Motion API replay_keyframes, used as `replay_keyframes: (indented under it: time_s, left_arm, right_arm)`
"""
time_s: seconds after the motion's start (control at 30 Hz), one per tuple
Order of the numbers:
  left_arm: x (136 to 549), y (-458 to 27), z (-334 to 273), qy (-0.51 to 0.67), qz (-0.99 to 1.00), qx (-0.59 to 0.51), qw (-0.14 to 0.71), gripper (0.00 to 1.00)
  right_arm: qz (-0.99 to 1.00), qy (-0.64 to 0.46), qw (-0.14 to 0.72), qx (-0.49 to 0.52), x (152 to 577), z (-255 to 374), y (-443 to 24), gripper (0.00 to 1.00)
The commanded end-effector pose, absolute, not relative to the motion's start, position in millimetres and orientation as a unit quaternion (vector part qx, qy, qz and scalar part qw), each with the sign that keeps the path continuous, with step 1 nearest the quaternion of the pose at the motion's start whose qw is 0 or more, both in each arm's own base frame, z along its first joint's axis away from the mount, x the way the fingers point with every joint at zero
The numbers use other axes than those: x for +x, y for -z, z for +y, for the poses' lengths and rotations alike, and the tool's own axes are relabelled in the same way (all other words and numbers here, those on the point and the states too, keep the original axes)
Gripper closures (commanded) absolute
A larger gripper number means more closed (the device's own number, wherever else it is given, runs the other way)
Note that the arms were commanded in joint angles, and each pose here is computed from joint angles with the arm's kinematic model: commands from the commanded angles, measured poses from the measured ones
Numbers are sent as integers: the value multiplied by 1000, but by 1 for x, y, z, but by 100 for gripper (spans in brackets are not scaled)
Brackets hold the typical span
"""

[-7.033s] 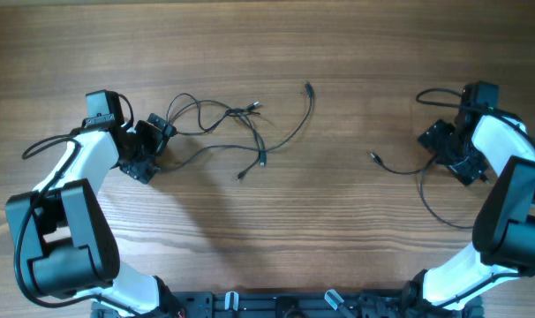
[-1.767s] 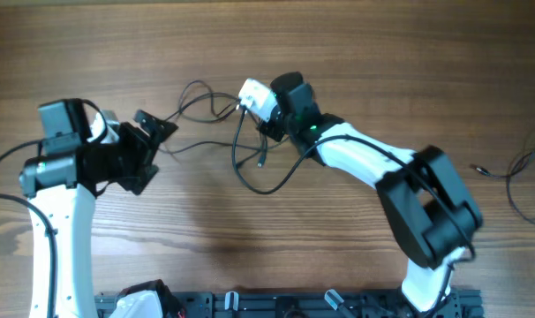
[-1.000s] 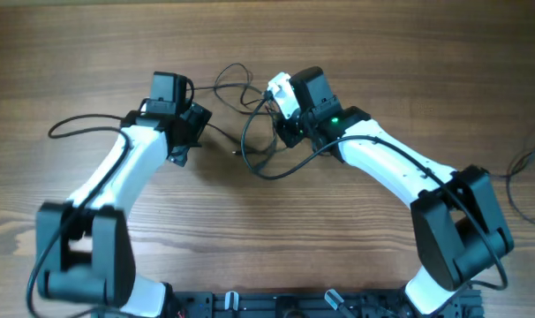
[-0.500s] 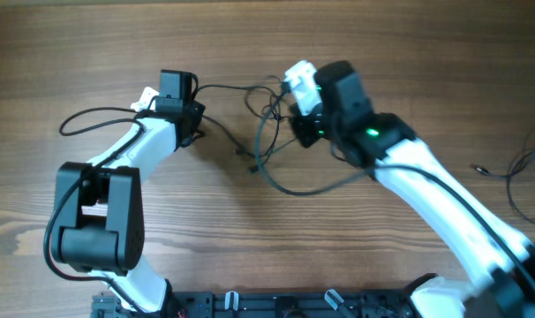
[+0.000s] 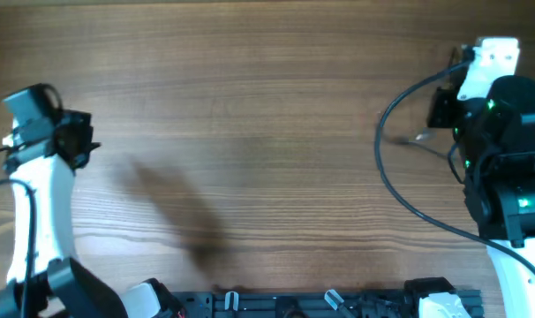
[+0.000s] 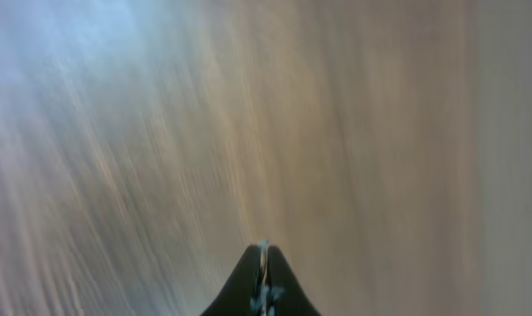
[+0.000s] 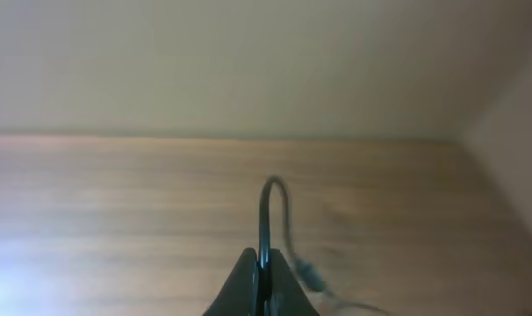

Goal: Untangle cables

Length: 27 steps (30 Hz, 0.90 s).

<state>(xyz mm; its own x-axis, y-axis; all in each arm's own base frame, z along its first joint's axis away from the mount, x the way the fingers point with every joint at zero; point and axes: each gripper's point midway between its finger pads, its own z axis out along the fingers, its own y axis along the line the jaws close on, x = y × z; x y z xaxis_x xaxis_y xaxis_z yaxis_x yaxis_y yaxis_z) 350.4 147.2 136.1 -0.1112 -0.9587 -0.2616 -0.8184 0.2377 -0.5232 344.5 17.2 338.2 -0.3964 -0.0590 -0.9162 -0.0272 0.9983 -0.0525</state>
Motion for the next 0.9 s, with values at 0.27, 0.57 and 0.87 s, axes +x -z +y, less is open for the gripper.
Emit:
replay_keyframes:
  time_s: [0.27, 0.57, 0.87]
  left_arm:
    - [367, -150, 44, 308, 804, -467, 203, 65]
    - [369, -147, 35, 293, 815, -457, 205, 56]
    - [369, -147, 35, 293, 815, -457, 204, 32]
  right_arm:
    - [759, -302, 490, -305, 319, 229, -326, 95]
    - [714, -244, 414, -509, 245, 309, -267, 96]
    - [772, -144, 417, -457, 280, 279, -247, 0]
